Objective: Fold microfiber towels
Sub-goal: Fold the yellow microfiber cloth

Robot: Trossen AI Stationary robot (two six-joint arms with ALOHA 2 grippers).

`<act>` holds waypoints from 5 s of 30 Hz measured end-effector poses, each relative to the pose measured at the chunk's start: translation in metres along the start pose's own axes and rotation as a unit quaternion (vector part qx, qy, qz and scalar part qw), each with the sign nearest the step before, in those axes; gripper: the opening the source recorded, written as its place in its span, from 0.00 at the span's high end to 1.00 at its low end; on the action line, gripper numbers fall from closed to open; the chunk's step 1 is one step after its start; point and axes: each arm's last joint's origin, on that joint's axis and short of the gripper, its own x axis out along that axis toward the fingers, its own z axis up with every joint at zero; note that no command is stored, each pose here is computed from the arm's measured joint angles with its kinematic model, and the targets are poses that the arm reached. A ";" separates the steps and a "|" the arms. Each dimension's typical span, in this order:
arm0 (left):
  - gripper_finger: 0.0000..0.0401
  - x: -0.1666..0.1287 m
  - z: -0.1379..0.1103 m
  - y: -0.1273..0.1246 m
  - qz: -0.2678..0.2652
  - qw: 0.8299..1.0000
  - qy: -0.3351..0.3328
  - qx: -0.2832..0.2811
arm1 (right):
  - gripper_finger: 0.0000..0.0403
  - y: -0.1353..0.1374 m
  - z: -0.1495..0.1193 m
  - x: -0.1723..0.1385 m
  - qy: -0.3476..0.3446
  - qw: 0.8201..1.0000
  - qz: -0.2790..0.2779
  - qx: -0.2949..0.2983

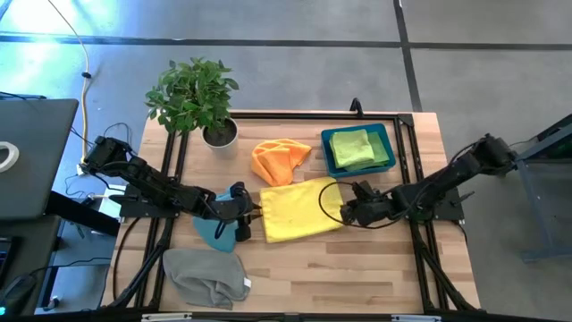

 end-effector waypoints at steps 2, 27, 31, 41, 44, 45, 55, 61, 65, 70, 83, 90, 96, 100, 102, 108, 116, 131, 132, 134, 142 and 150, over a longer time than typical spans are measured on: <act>0.72 0.000 0.000 0.000 0.000 1.000 0.000 0.000 | 0.52 -0.001 0.004 0.002 -0.003 1.000 -0.005 0.009; 0.72 0.001 0.007 0.001 -0.006 0.998 -0.032 0.061 | 0.62 0.007 0.008 0.057 0.007 0.999 -0.033 0.035; 0.72 0.001 0.018 0.001 -0.008 0.993 -0.081 0.083 | 0.72 0.006 0.006 0.061 0.002 0.998 -0.043 0.054; 0.72 0.002 0.043 0.001 -0.028 0.982 -0.132 0.130 | 0.92 0.007 0.005 0.066 -0.020 0.993 -0.055 0.106; 0.72 0.002 0.051 0.001 -0.036 0.980 -0.140 0.137 | 0.97 0.009 0.007 0.066 -0.018 0.993 -0.061 0.103; 0.72 0.002 0.053 0.001 -0.038 0.979 -0.142 0.139 | 0.99 0.011 0.008 0.066 -0.018 0.993 -0.064 0.101; 0.72 0.003 0.059 0.002 -0.064 0.977 -0.138 0.150 | 1.00 0.036 0.027 0.042 0.035 0.981 -0.190 0.031; 0.72 0.004 0.055 0.002 -0.071 0.980 -0.117 0.144 | 1.00 0.057 0.051 0.008 0.067 0.959 -0.276 -0.002; 0.72 0.005 0.052 0.003 -0.074 0.984 -0.100 0.126 | 1.00 0.075 0.067 -0.012 0.074 0.957 -0.282 0.017; 0.72 -0.002 0.051 0.005 -0.076 0.989 -0.077 0.096 | 1.00 0.103 0.079 -0.016 0.072 0.971 -0.225 0.046; 0.72 -0.047 0.044 -0.004 -0.112 0.990 -0.027 0.081 | 1.00 0.185 0.080 0.057 0.100 0.973 -0.202 -0.041; 0.72 -0.062 0.039 -0.010 -0.099 0.989 -0.024 0.103 | 1.00 0.212 0.075 0.091 0.113 0.970 -0.195 -0.094; 0.72 -0.068 0.034 -0.014 -0.079 0.989 -0.018 0.120 | 1.00 0.212 0.067 0.107 0.133 0.963 -0.208 -0.107; 0.72 -0.070 0.033 -0.017 -0.080 0.989 -0.019 0.124 | 0.98 0.216 0.065 0.107 0.134 0.963 -0.190 -0.134; 0.72 -0.070 0.033 -0.016 -0.078 0.989 -0.020 0.124 | 0.95 0.221 0.063 0.103 0.135 0.962 -0.178 -0.156; 0.72 -0.069 0.033 -0.016 -0.075 0.989 -0.022 0.124 | 0.78 0.230 0.057 0.096 0.160 0.954 -0.146 -0.209; 0.72 -0.069 0.033 -0.016 -0.074 0.989 -0.022 0.124 | 0.62 0.242 0.057 0.078 0.238 0.940 -0.099 -0.223; 0.72 -0.069 0.034 -0.016 -0.074 0.991 -0.022 0.109 | 0.61 0.233 0.018 0.076 0.216 0.904 -0.144 -0.339; 0.72 -0.069 0.034 -0.016 -0.074 0.991 -0.023 0.109 | 0.61 0.232 0.016 0.078 0.216 0.904 -0.142 -0.341; 0.72 -0.069 0.034 -0.016 -0.074 0.991 -0.023 0.108 | 0.61 0.230 0.011 0.082 0.213 0.906 -0.134 -0.340; 0.72 -0.069 0.034 -0.016 -0.074 0.991 -0.023 0.109 | 0.68 0.221 0.001 0.096 0.223 0.906 -0.122 -0.338; 0.72 -0.069 0.034 -0.016 -0.075 0.991 -0.024 0.110 | 0.98 0.222 -0.002 0.097 0.220 0.908 -0.112 -0.339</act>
